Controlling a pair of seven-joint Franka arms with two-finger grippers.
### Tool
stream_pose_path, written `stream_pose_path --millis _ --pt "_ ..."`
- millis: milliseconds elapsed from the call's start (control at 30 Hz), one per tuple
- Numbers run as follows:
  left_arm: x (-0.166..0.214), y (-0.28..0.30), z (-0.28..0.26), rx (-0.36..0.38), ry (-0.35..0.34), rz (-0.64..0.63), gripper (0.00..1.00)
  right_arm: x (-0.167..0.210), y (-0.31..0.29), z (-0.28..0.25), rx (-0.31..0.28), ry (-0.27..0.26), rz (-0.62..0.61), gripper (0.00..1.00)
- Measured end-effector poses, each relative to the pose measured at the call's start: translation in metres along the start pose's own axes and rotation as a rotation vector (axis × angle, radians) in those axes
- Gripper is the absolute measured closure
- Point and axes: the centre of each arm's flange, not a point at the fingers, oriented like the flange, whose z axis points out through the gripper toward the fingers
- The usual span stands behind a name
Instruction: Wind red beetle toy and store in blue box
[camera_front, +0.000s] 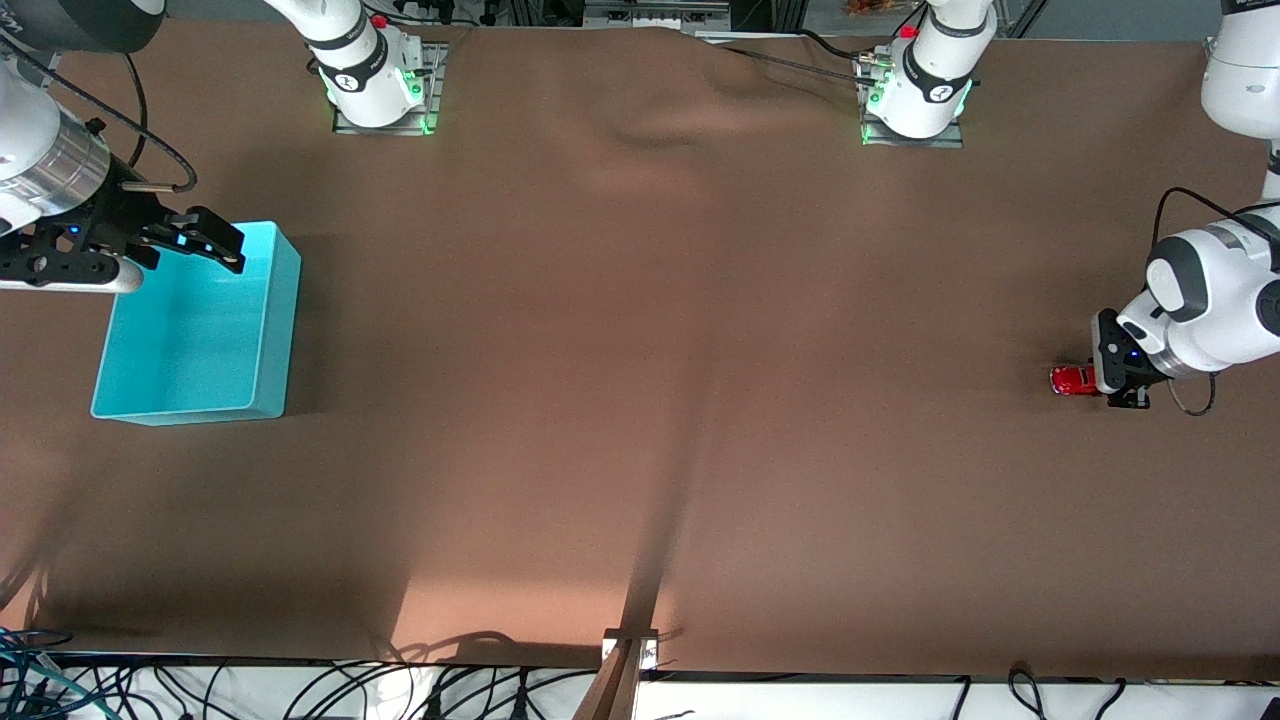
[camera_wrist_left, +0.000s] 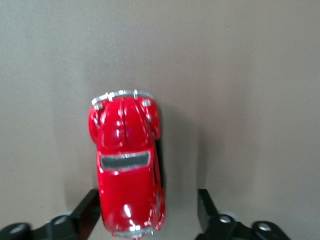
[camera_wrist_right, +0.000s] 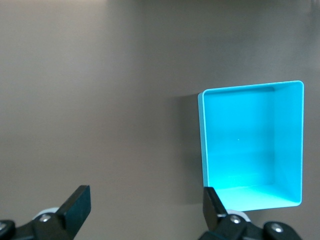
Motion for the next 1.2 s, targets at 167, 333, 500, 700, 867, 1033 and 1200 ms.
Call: stream_pose_path --millis 167,333,500,700,867,1033,1200 --pt "0.000 0.000 0.000 0.001 0.000 0.000 0.00 0.000 0.000 0.000 0.000 0.000 0.000 0.00" --pt "-0.001 -0.001 -0.001 0.003 -0.001 -0.001 0.00 0.000 0.000 0.000 0.000 0.000 0.000 0.00" --pt "-0.005 -0.009 -0.010 0.028 -0.013 -0.002 0.00 0.000 0.000 0.000 0.000 0.000 0.000 0.00" --pt "-0.001 -0.021 -0.022 0.057 -0.018 0.010 0.00 0.000 0.000 0.000 0.000 0.000 0.000 0.00" --pt "0.015 -0.036 -0.033 0.086 -0.011 0.037 0.00 0.000 0.000 0.000 0.000 0.000 0.000 0.00" --pt "0.035 -0.051 -0.045 0.117 -0.003 0.069 0.00 0.000 0.000 0.000 0.000 0.000 0.000 0.00" --pt "0.049 -0.064 -0.056 0.143 -0.003 0.094 0.00 0.000 0.000 0.000 0.000 0.000 0.000 0.00"
